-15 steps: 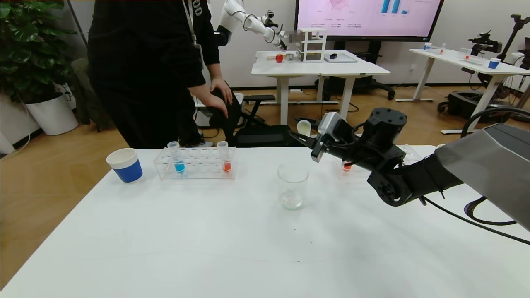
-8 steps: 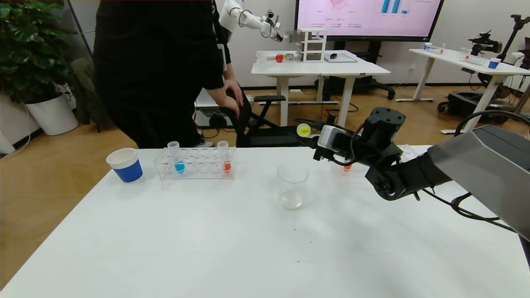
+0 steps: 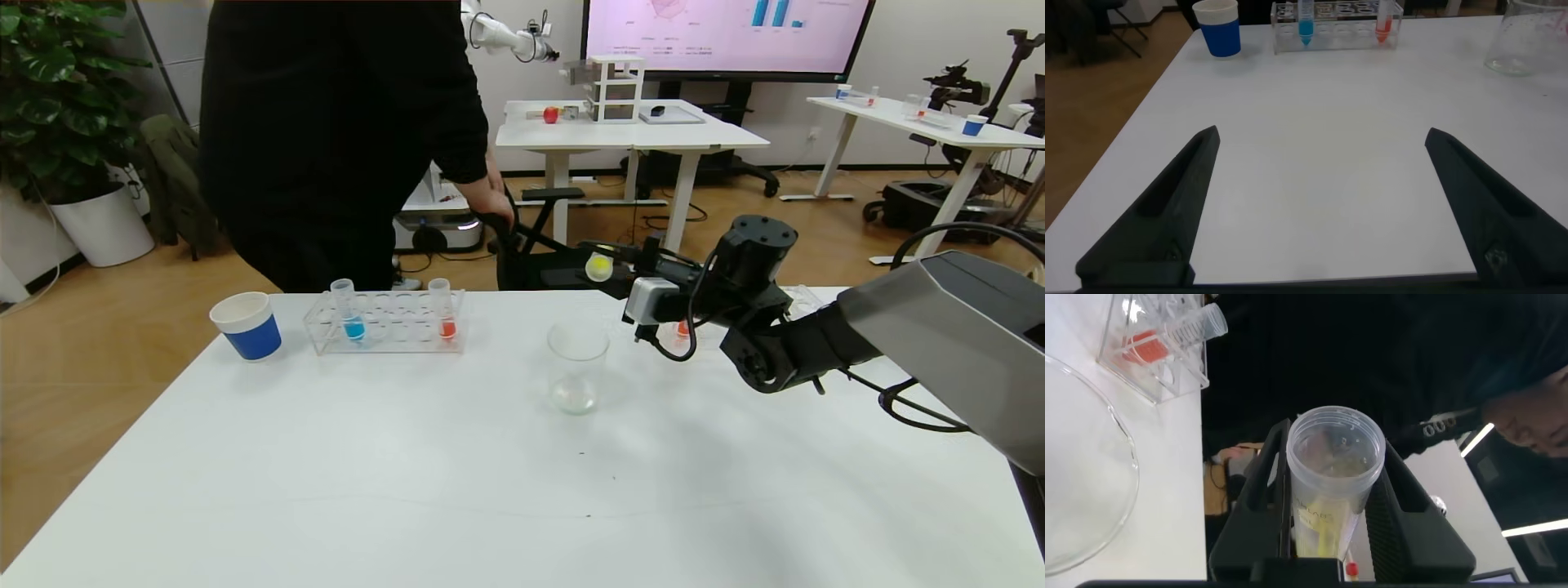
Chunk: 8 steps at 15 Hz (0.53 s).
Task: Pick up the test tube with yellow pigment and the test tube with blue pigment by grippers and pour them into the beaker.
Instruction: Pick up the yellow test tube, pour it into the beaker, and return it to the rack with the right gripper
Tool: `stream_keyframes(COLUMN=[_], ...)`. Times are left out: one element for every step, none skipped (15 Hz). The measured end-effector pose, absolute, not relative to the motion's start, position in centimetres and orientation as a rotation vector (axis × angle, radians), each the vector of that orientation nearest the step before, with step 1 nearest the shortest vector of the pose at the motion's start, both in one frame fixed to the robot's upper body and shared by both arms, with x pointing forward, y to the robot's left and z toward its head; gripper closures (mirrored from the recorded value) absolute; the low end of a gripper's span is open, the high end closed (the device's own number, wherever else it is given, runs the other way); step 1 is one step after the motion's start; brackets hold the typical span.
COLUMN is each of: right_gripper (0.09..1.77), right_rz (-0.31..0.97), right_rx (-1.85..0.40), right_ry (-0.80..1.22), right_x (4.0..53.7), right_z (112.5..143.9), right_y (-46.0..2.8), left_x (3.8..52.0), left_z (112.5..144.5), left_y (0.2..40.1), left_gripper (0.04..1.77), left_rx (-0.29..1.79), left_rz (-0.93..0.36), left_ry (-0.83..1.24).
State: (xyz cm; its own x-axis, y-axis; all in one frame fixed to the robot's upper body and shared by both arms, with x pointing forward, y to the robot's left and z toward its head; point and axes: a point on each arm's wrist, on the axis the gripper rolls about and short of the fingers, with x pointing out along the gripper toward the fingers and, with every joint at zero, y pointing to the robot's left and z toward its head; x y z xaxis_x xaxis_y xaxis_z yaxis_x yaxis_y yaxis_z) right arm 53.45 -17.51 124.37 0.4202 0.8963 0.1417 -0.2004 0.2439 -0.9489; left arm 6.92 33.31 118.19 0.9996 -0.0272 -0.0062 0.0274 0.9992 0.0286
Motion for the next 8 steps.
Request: stream_keyframes(right_gripper=[1.33,1.33,1.33,1.33,1.33,1.33,1.33,1.33], right_rz=[0.874,0.866,0.861,0.857,0.851,0.841,0.83,0.818], right_rx=[-1.074,-1.097,-1.115,-1.131,-1.149,-1.173,-1.199,-1.224], right_ry=[-0.847,-0.872,-0.89,-0.903,-0.916,-0.93,-0.944,-0.955], right_x=[53.57,53.7,53.75,53.76,53.78,53.8,53.85,53.92], right_z=[124.44,124.49,124.48,124.38,124.33,124.29,124.19,124.09], right_y=[-17.27,-17.05,-16.8,-16.57,-16.45,-16.42,-16.44,-16.52], left_x=[6.92,6.92,6.92,6.92,6.92,6.92,6.92,6.92], left_z=[118.19,118.19,118.19,118.19,118.19,118.19,118.19,118.19], left_y=[33.31,33.31,33.31,33.31,33.31,33.31,33.31,33.31], left_gripper=[0.06,0.06,0.06,0.06,0.06,0.06,0.06,0.06], left_rx=[0.029,0.029,0.029,0.029,0.029,0.029,0.029,0.029], left_rz=[-0.027,-0.027,-0.027,-0.027,-0.027,-0.027,-0.027,-0.026], left_ry=[0.006,0.006,0.006,0.006,0.006,0.006,0.006,0.006])
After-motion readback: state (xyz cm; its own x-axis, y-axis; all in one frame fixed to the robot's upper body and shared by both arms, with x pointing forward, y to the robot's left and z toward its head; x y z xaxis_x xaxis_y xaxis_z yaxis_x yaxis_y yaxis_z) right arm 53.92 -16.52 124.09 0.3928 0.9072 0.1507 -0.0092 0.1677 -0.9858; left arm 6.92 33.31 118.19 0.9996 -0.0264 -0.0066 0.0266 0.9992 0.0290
